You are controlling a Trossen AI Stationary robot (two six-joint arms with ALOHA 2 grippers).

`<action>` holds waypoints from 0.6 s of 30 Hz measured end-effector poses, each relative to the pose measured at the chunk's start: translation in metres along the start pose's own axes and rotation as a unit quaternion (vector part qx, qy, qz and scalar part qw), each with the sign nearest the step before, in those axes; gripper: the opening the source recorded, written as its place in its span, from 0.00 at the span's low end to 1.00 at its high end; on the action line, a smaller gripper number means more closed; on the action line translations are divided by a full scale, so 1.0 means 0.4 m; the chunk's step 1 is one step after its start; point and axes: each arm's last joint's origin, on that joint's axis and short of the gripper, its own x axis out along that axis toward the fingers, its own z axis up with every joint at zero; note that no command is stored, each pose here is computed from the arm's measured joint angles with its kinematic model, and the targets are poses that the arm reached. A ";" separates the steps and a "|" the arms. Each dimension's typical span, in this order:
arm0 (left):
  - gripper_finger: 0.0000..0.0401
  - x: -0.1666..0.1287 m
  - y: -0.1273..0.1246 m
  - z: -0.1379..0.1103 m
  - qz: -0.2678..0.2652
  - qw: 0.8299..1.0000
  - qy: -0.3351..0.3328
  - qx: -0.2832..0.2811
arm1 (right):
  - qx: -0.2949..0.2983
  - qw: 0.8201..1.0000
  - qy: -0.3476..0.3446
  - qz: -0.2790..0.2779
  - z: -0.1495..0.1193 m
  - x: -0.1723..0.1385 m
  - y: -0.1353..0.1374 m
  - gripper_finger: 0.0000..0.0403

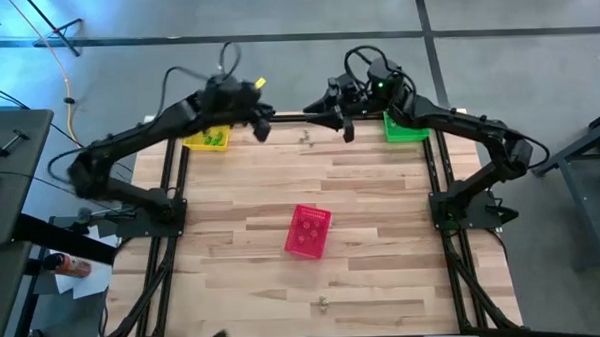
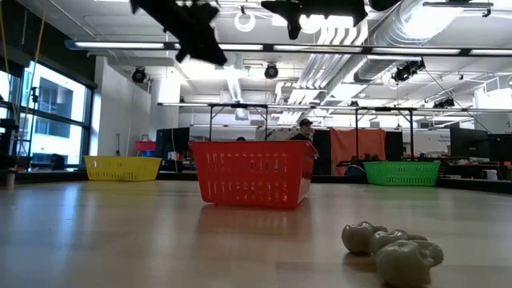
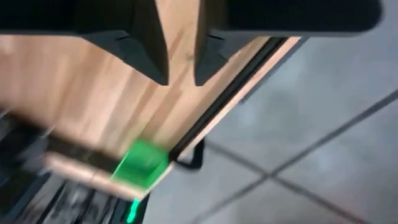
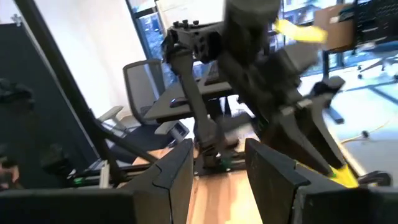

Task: Sort Halloween decoration
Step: Put the white skull toy into the green bin

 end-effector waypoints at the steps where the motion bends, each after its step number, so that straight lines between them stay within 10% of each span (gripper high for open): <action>1: 0.20 0.025 0.013 0.007 0.007 1.000 0.020 0.005 | -0.002 1.000 -0.003 -0.004 0.005 -0.009 -0.003 0.35; 7: 0.39 0.217 0.099 0.004 -0.001 0.991 0.133 -0.020 | -0.016 0.999 -0.024 -0.016 0.039 -0.049 0.007 0.35; 18: 0.50 0.534 0.160 -0.185 -0.131 0.947 0.274 -0.104 | 0.015 0.999 -0.022 -0.027 0.044 -0.060 0.014 0.35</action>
